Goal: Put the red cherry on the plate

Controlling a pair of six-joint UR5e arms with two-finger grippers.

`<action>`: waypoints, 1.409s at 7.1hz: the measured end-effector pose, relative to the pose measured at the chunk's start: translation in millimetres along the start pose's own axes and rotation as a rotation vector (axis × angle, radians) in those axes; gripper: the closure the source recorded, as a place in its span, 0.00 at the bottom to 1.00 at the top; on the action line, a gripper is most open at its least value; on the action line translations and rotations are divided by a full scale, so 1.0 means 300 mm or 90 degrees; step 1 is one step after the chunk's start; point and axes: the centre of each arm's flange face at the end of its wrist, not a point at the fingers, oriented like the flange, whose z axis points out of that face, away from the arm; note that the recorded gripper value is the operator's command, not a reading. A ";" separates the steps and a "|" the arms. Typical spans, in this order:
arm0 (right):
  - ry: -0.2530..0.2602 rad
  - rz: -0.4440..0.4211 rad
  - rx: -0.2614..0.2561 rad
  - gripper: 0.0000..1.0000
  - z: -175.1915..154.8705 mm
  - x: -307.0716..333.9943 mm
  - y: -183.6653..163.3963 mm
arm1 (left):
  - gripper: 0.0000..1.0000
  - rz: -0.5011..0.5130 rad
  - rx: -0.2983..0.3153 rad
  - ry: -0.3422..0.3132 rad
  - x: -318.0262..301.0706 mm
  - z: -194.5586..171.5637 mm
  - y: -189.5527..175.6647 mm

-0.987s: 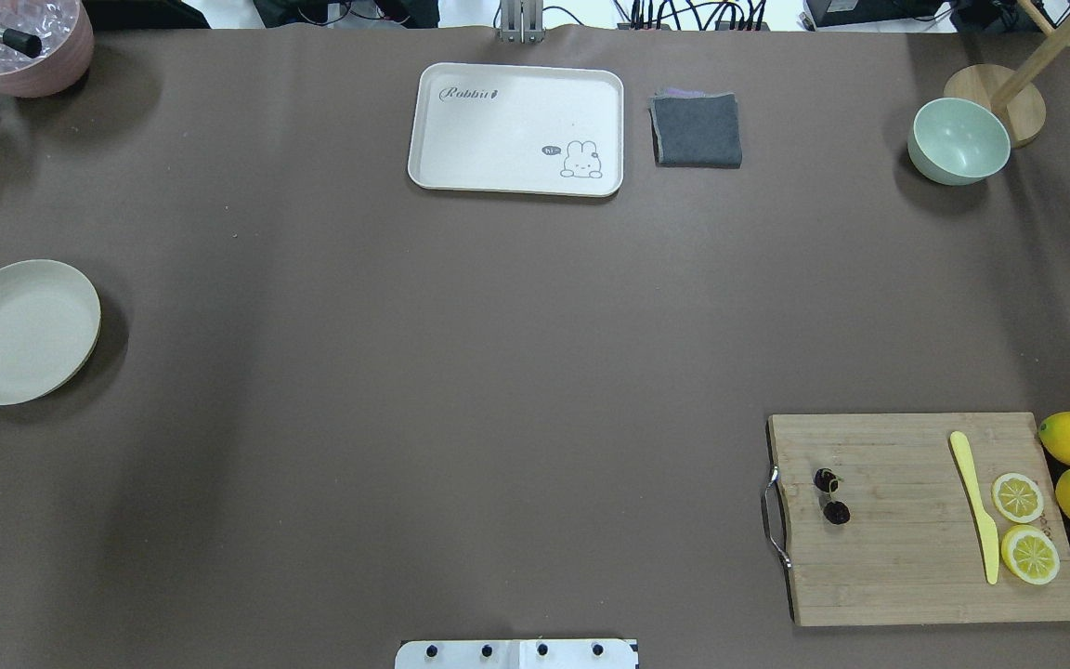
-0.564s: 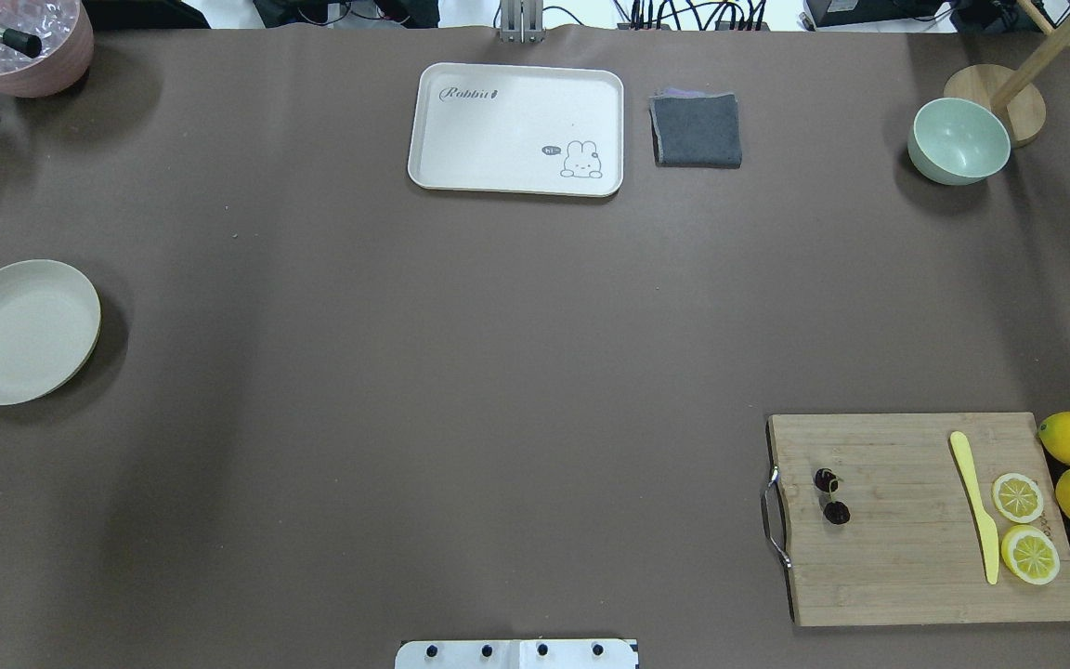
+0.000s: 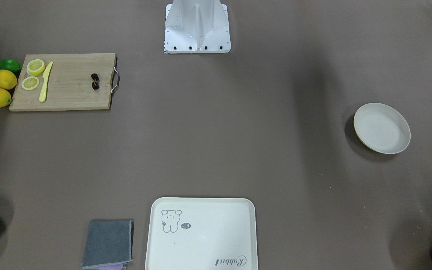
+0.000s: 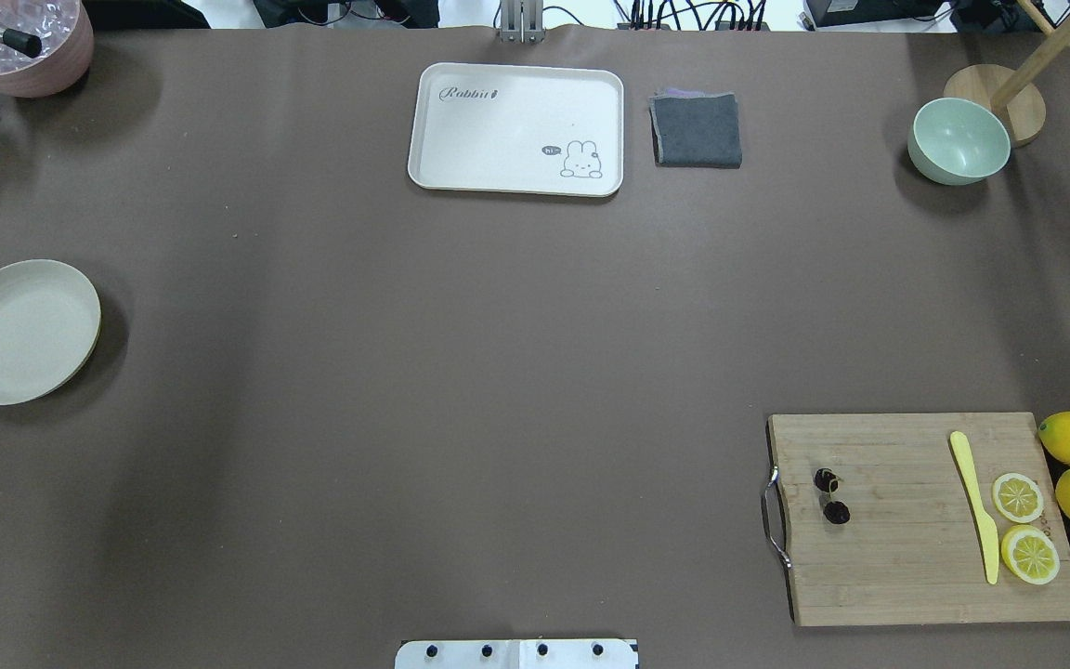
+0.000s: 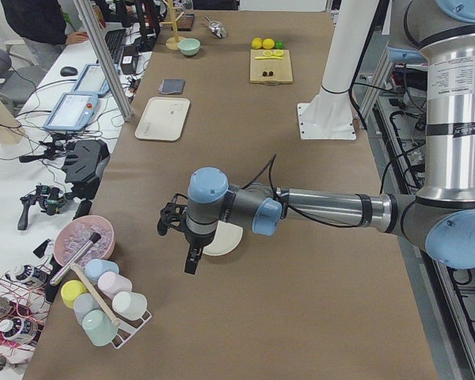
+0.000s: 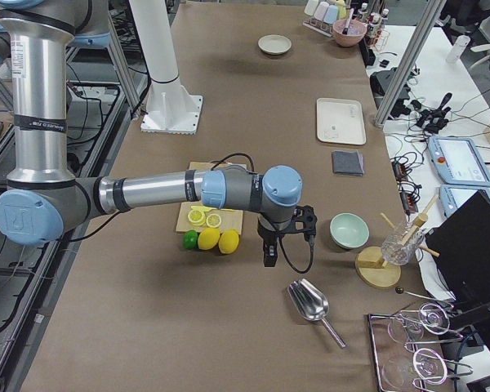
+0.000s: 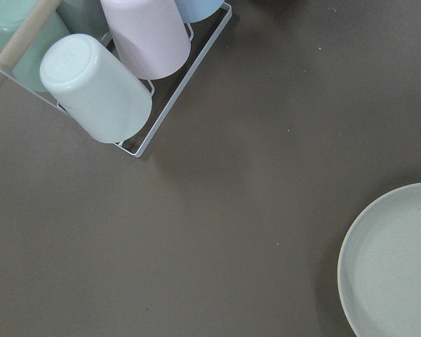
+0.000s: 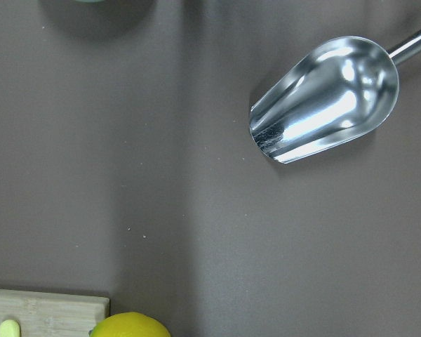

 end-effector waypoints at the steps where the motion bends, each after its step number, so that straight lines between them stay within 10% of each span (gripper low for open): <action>1: -0.001 0.000 0.001 0.00 -0.002 -0.002 0.000 | 0.02 0.000 0.001 0.000 0.000 0.000 0.000; 10: -0.002 0.002 -0.001 0.00 0.002 0.000 0.012 | 0.02 0.050 0.043 0.074 0.323 0.212 -0.130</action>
